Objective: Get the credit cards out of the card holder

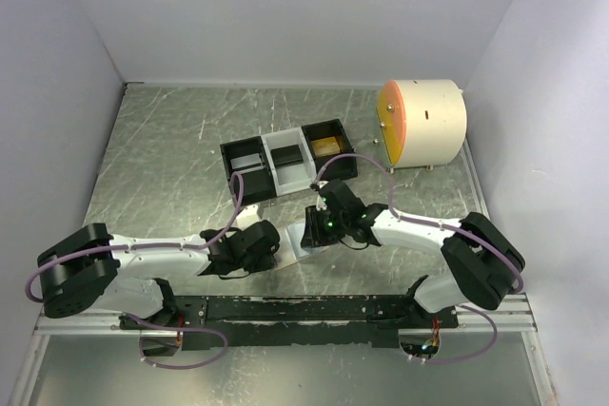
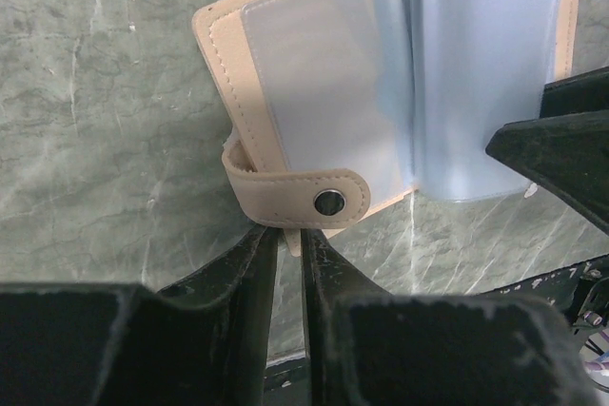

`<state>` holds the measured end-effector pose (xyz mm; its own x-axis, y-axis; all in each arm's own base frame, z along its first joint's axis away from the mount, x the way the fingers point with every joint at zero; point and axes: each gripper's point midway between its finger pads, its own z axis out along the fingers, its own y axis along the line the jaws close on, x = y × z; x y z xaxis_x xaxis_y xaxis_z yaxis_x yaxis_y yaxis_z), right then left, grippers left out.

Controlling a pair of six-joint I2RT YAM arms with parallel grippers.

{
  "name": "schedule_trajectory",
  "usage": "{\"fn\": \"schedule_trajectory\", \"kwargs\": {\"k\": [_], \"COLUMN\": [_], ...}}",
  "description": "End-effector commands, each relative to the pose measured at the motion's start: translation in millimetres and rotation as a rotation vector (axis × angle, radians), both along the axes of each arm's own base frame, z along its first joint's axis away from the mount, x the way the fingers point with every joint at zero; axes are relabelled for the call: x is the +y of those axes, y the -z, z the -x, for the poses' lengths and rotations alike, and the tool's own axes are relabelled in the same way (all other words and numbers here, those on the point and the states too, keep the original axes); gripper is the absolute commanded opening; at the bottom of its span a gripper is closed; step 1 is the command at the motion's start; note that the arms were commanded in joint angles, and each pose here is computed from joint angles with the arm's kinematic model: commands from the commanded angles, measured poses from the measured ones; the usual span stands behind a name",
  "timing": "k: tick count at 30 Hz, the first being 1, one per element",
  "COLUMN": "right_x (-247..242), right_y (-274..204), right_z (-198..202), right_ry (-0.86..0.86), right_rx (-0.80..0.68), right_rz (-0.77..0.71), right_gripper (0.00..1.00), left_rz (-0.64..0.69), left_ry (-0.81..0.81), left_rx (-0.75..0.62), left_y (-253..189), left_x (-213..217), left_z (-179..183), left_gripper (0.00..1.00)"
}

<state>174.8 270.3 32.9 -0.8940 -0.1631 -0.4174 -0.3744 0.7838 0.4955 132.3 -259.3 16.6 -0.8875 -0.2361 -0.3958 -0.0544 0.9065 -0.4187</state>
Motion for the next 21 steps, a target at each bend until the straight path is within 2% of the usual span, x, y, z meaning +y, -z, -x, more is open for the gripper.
{"fn": "schedule_trajectory", "kwargs": {"k": [1, 6, 12, 17, 21], "right_x": [13, 16, 40, 62, 80], "right_y": [-14, -19, -34, -38, -37], "right_z": [-3, -8, -1, 10, 19], "right_ry": [-0.010, 0.002, -0.076, -0.148, -0.186], "right_rx": [-0.010, -0.027, -0.008, 0.004, 0.003], "right_rz": [-0.050, -0.037, -0.128, -0.153, -0.155], "right_gripper": [0.31, 0.32, 0.34, 0.35, 0.36], "left_rz": [0.034, 0.039, 0.033, 0.056, 0.055], "left_ry": [0.019, 0.020, 0.005, -0.003, -0.053], "left_rx": [-0.017, -0.017, -0.021, -0.054, -0.062], "left_y": [-10, -10, -10, -18, -21], "left_x": [-14, -15, -13, -11, 0], "left_z": [-3, -3, -4, -3, -2], "left_gripper": [0.26, 0.26, 0.27, 0.35, 0.38]}}
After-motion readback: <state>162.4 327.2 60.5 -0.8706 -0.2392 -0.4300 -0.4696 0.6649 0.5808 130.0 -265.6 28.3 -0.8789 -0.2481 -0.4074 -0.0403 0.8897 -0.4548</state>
